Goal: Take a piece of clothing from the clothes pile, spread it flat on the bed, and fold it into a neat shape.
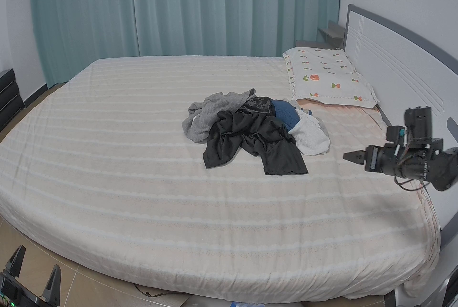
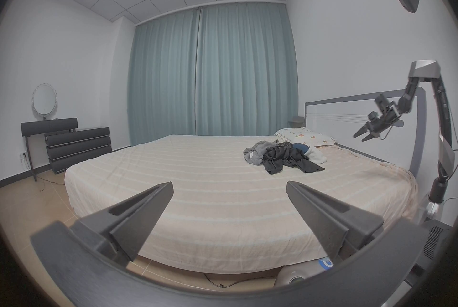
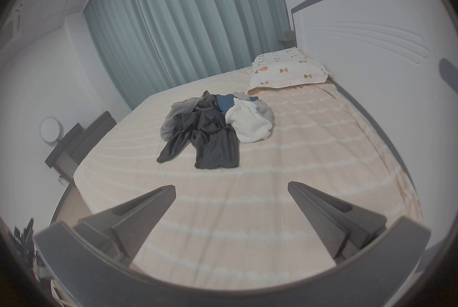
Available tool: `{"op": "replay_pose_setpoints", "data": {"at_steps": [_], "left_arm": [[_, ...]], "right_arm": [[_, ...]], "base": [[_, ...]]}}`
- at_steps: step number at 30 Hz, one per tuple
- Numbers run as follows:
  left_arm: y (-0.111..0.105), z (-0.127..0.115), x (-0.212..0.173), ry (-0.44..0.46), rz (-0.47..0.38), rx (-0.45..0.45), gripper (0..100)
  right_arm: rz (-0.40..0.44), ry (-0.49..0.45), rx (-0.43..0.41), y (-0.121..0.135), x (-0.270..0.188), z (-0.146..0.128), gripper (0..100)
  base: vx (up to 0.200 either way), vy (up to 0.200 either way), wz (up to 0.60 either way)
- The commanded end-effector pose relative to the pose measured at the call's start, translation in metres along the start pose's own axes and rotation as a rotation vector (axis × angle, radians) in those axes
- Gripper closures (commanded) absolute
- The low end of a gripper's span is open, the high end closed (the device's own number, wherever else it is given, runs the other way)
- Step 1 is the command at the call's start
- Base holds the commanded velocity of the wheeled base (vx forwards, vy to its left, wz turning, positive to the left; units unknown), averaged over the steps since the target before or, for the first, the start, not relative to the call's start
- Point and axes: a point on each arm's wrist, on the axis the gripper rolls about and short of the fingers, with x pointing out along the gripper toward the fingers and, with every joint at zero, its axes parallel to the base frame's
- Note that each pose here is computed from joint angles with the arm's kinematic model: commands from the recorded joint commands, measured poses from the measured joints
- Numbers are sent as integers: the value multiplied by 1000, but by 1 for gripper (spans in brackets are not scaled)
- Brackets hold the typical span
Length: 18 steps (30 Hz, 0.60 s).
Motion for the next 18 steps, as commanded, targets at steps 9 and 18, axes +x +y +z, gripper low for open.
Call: {"op": "replay_pose_setpoints", "data": {"at_steps": [9,18], "left_arm": [[0,-4,0,-4,0,0,0],[0,-4,0,-4,0,0,0]], "right_arm": [[-22,80,185,16,269,-55,0],[-51,61,206,23,293,-56,0]], "base": [[0,0,0],[0,0,0]]}}
